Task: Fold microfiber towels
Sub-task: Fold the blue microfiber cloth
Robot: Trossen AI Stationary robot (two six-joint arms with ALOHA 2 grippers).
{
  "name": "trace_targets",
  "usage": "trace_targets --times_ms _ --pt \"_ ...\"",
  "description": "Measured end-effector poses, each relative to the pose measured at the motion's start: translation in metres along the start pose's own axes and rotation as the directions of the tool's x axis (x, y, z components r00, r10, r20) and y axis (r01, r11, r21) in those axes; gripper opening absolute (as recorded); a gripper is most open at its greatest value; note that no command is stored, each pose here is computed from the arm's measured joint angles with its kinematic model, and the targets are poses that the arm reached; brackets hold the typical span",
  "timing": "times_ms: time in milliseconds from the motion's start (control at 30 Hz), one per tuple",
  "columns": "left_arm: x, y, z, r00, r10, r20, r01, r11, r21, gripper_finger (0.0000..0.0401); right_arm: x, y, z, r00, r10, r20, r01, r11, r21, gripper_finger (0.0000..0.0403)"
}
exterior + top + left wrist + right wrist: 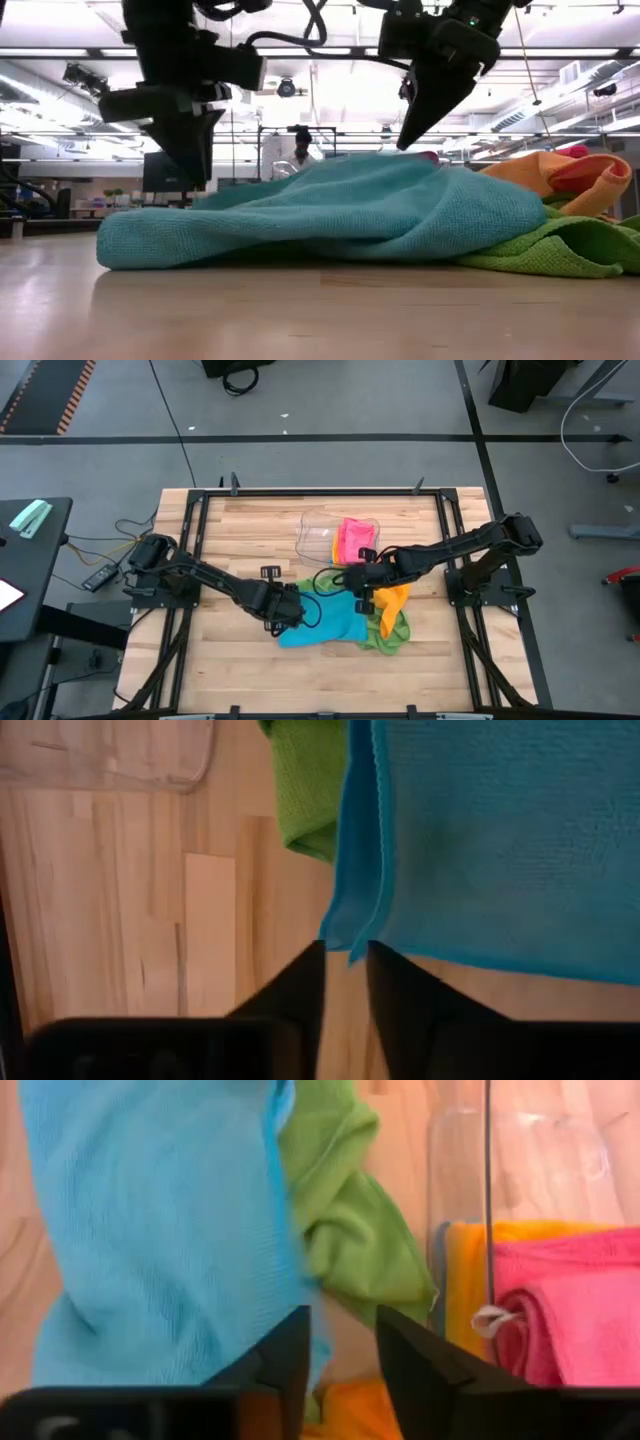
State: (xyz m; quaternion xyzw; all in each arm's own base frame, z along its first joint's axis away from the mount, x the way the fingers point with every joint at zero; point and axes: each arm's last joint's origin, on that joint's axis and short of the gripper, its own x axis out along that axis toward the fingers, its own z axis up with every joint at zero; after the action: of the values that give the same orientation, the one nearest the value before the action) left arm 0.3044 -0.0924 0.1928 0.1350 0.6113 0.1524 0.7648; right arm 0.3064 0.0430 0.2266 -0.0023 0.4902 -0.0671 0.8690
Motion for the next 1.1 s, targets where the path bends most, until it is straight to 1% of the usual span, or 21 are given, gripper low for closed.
trace_targets --times_ms 133,200,233,300,367,467,600,733,800,867,967,1033,1100 --pt "-0.011 0.001 -0.003 1.000 -0.020 0.019 0.020 1.000 -0.005 0.0169 -0.002 0.000 -0.003 1.000 0.010 -0.024 -0.010 1.000 -0.012 0.0178" --pt "-0.018 -0.001 -0.004 0.997 -0.062 0.035 0.062 0.998 -0.003 0.0195 -0.006 -0.001 -0.004 1.000 0.008 -0.029 -0.009 1.000 -0.015 0.0190" --pt "-0.022 -0.003 -0.004 0.995 -0.090 0.046 0.090 0.996 -0.001 0.0204 -0.008 -0.002 -0.005 0.999 0.006 -0.039 -0.007 1.000 -0.017 0.0194" --pt "-0.032 -0.012 0.000 0.983 -0.159 0.094 0.158 0.987 0.013 0.0215 -0.015 -0.003 -0.004 1.000 0.010 -0.018 -0.010 1.000 -0.012 0.0198" --pt "-0.041 -0.023 0.002 0.966 -0.210 0.152 0.205 0.978 0.048 0.0218 -0.023 -0.004 -0.004 1.000 0.017 0.010 -0.017 1.000 -0.010 0.0199" --pt "-0.048 -0.041 0.004 0.940 -0.256 0.226 0.246 0.966 0.075 0.0213 -0.036 -0.003 -0.003 0.998 0.031 0.054 -0.031 0.999 -0.008 0.0198" --pt "-0.051 -0.058 0.005 0.916 -0.287 0.281 0.286 0.957 0.046 0.0214 -0.047 0.003 -0.002 0.993 0.026 0.111 -0.025 1.000 -0.009 0.0196" --pt "-0.051 -0.073 0.003 0.903 -0.302 0.305 0.311 0.950 0.020 0.0229 -0.047 0.014 -0.001 0.988 0.021 0.156 -0.017 0.999 -0.028 0.0196" --pt "-0.050 -0.082 -0.002 0.909 -0.298 0.293 0.302 0.953 0.030 0.0237 -0.047 0.021 0.000 0.985 0.024 0.173 -0.016 0.999 -0.048 0.0196" --pt "-0.050 -0.090 -0.003 0.902 -0.302 0.308 0.306 0.951 0.035 0.0241 -0.047 0.027 0.000 0.981 0.021 0.194 -0.009 0.998 -0.064 0.0196" --pt "-0.052 -0.100 -0.008 0.900 -0.305 0.311 0.304 0.951 0.052 0.0240 -0.046 0.036 -0.001 0.970 0.011 0.241 0.014 0.995 -0.100 0.0196" --pt "-0.053 -0.105 -0.010 0.897 -0.309 0.317 0.305 0.950 0.064 0.0235 -0.041 0.040 -0.008 0.969 -0.007 0.245 0.041 0.990 -0.135 0.0196" --pt "-0.055 -0.107 -0.012 0.896 -0.304 0.323 0.299 0.952 0.069 0.0229 -0.035 0.043 -0.011 0.960 0.002 0.280 0.043 0.987 -0.155 0.0196"
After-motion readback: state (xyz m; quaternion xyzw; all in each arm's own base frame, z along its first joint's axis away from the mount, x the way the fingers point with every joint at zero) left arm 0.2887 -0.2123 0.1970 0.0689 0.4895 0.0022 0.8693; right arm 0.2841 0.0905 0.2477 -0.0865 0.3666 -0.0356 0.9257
